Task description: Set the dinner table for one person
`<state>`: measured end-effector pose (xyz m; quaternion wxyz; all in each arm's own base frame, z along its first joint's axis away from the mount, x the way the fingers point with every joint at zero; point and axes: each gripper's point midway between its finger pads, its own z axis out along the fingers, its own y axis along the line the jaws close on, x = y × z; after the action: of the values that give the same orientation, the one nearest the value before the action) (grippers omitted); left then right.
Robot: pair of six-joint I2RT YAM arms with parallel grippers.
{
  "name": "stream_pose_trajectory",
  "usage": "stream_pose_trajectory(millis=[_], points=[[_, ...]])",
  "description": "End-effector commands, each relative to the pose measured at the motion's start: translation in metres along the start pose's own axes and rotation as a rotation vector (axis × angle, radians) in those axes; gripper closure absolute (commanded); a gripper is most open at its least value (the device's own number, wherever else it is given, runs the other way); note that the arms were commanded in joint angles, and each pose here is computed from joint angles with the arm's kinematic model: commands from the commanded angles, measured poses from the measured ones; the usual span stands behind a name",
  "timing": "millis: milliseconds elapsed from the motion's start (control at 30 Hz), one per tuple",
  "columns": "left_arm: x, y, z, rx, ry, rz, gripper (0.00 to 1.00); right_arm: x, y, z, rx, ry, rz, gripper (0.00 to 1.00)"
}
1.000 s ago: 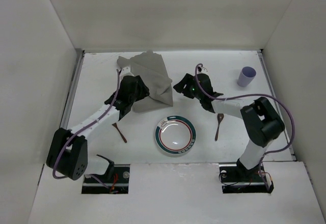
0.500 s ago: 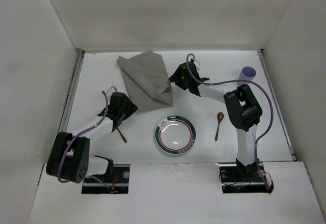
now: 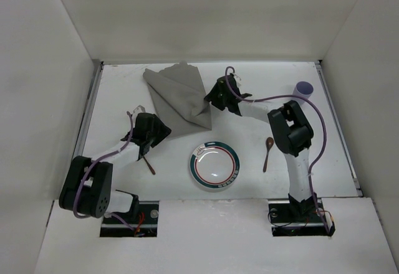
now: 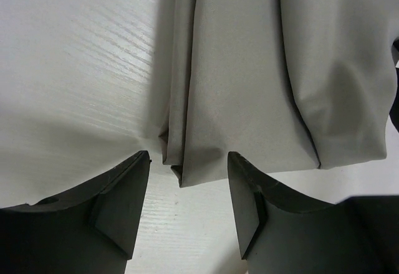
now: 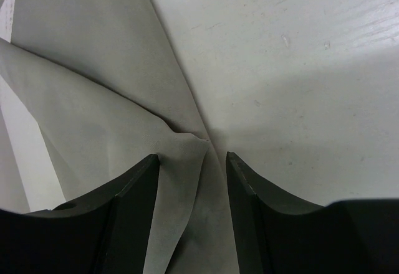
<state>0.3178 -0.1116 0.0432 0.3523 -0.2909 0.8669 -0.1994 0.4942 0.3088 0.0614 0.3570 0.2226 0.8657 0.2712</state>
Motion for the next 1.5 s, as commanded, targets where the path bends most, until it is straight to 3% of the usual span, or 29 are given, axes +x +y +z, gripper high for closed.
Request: stream_pose_trajectory(millis=[0, 133, 500, 600, 733, 933, 1033, 1167, 1467], points=[[0.002, -0.001, 0.003, 0.011, 0.023, -0.012, 0.49, -0.007, 0.031, 0.0, -0.095, -0.013, 0.018, 0.48], [0.002, 0.006, 0.008, -0.023, 0.022, -0.004, 0.5, -0.009, 0.034, 0.005, -0.101, -0.021, 0.017, 0.49], [0.003, 0.009, 0.02, -0.073, 0.02, 0.021, 0.55, -0.019, 0.03, 0.008, -0.072, -0.067, -0.024, 0.73], [0.004, 0.007, 0.023, -0.072, 0.018, 0.02, 0.64, -0.024, 0.031, 0.005, -0.066, -0.088, -0.041, 0.81], [-0.001, 0.002, 0.026, -0.07, -0.002, 0.014, 0.88, -0.038, 0.035, -0.005, -0.05, -0.144, -0.09, 0.87], [-0.012, -0.002, 0.029, -0.079, -0.061, -0.003, 0.95, -0.086, 0.059, -0.049, -0.07, -0.269, -0.135, 0.91], [-0.017, -0.002, 0.029, -0.083, -0.082, -0.007, 0.95, -0.131, 0.038, -0.088, -0.039, -0.37, -0.11, 0.92], [-0.018, -0.002, 0.029, -0.091, -0.091, -0.009, 0.96, -0.164, -0.026, -0.138, 0.041, -0.463, -0.059, 0.92], [-0.024, 0.004, 0.025, -0.104, -0.112, -0.014, 0.96, -0.12, -0.178, -0.164, 0.305, -0.439, 0.079, 0.91]])
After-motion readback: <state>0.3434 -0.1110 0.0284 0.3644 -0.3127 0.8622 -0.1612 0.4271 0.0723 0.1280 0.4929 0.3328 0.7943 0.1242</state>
